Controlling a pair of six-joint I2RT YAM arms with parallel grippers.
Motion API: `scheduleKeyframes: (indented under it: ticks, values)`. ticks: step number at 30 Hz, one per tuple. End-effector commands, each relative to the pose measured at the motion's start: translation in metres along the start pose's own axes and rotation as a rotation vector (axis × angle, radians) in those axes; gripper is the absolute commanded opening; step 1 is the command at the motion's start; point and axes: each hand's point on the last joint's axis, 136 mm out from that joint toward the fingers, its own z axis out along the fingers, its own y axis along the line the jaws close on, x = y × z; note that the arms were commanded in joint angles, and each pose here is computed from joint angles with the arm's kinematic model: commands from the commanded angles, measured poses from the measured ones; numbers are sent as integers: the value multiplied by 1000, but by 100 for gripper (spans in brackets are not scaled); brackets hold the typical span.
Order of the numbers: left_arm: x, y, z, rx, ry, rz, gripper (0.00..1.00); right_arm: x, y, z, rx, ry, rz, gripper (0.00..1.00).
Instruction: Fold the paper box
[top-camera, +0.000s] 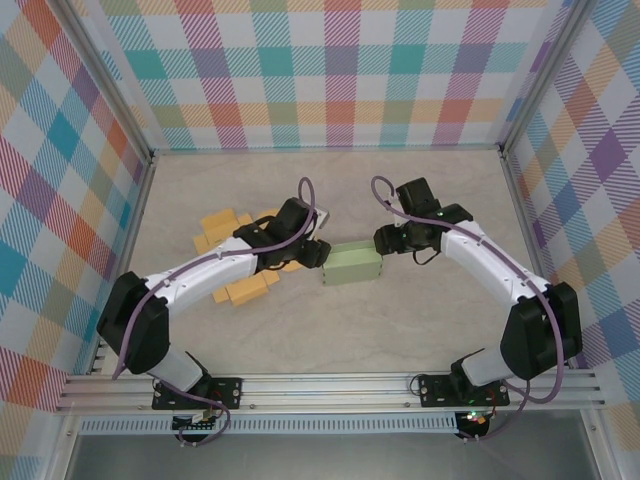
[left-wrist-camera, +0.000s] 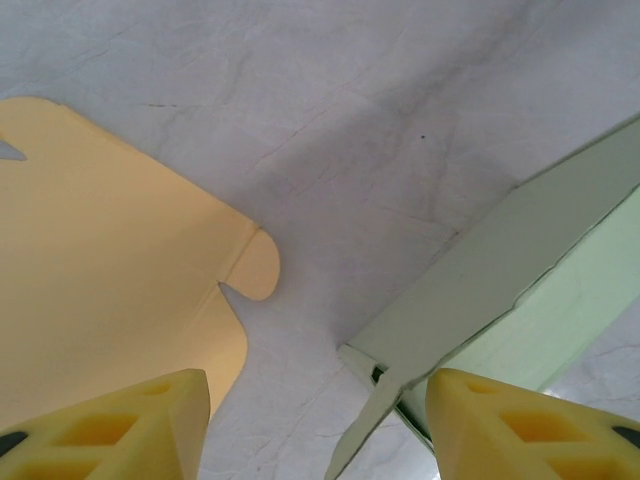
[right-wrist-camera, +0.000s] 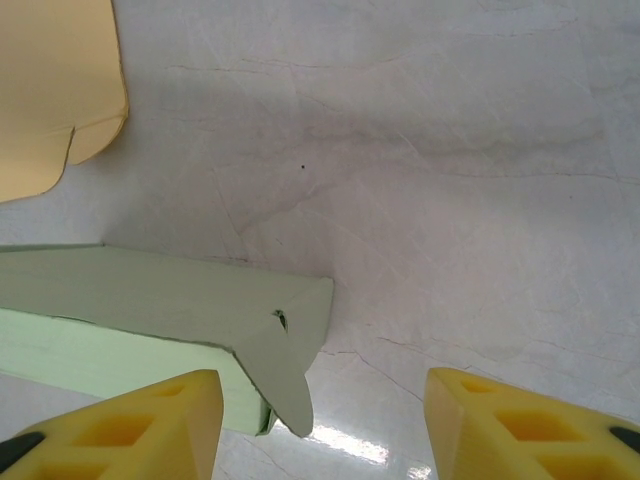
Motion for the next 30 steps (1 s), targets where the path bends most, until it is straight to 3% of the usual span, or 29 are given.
scheduleKeyframes:
  ticks: [1,7,13,17,24,30]
  values:
    - [-5,0,4,-36,9,44,59,-6,5,0,-1,-3,-24,55]
    - [1,-1,17,-70,42,64,58,-6,9,5,-5,4,-32,53]
    - [8,-1,22,-96,64,80,48,-7,13,7,-9,2,-35,50]
    - [13,-1,27,-110,81,90,36,-7,16,6,-12,-3,-27,46]
    - [16,-7,29,-112,86,113,31,-6,23,5,-14,4,-12,40]
    - [15,-9,28,-136,79,118,27,1,24,5,2,39,61,29]
